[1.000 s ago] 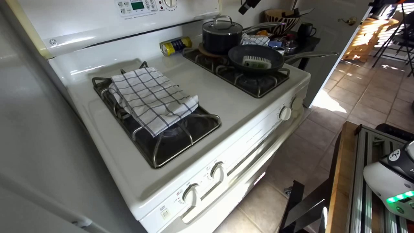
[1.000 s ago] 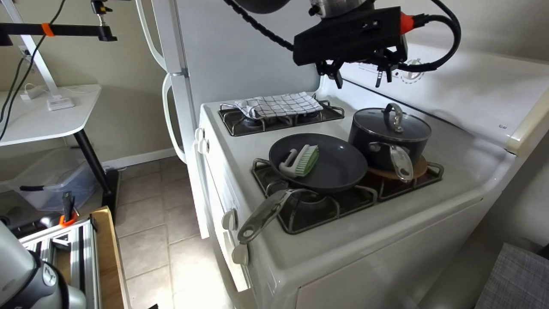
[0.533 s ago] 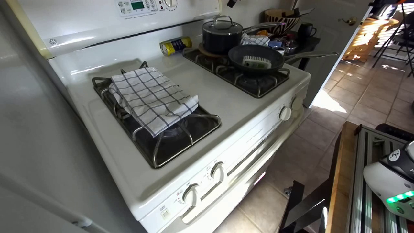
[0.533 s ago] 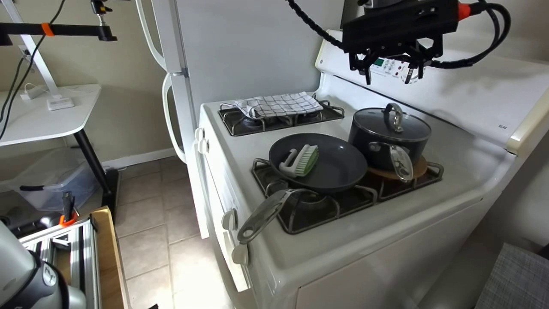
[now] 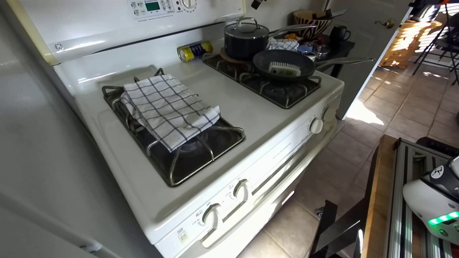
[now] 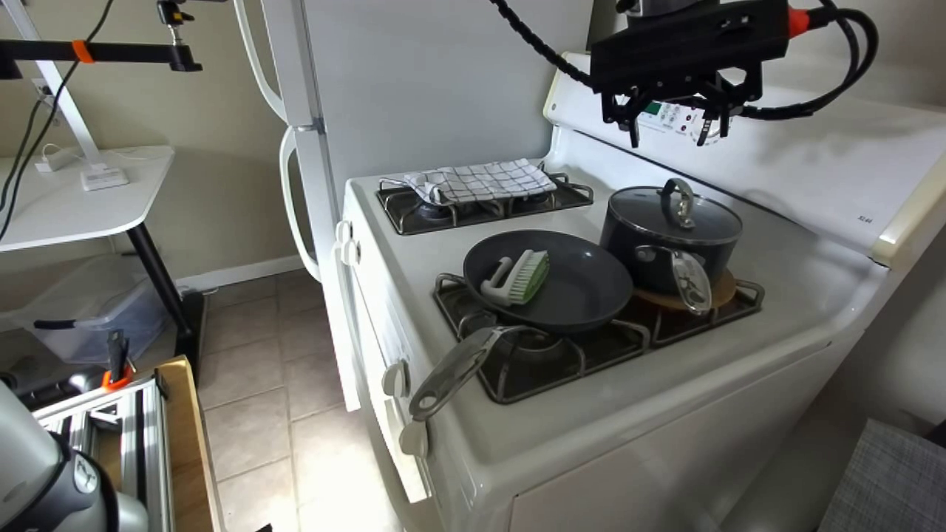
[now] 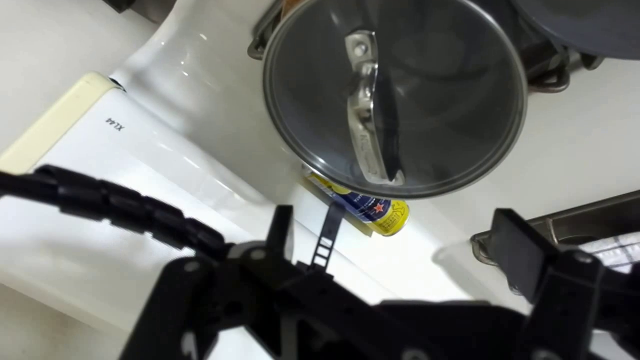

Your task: Remove the glass lid from the pot and put it on the white towel

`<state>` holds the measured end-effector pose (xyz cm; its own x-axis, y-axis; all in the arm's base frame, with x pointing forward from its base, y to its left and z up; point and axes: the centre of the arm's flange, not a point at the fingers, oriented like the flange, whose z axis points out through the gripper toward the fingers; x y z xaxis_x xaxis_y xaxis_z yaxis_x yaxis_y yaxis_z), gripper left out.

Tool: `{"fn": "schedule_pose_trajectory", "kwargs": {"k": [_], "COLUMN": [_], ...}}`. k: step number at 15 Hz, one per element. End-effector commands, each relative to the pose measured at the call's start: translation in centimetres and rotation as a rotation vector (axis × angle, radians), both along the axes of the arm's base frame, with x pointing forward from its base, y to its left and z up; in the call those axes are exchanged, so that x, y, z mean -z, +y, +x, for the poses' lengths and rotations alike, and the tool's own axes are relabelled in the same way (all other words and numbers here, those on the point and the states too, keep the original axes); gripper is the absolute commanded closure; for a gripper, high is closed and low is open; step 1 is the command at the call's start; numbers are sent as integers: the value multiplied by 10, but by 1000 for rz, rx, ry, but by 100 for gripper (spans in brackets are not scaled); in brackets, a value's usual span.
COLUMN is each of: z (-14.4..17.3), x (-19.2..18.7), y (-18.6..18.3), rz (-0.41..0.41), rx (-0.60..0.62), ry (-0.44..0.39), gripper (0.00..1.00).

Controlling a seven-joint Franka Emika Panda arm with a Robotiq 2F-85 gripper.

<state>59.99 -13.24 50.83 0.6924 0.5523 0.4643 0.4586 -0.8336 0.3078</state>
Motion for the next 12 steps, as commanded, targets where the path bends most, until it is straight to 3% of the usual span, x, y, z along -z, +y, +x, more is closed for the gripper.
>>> {"fn": "schedule_pose_trajectory", "kwargs": {"k": [1, 8, 12], "z": [5, 14, 26], "x": [2, 3, 7], "y": [0, -5, -9], "rz": [-3, -5, 58], "rx": [3, 4, -87], "ry": [-24, -63, -71], "gripper": [0, 0, 0]}}
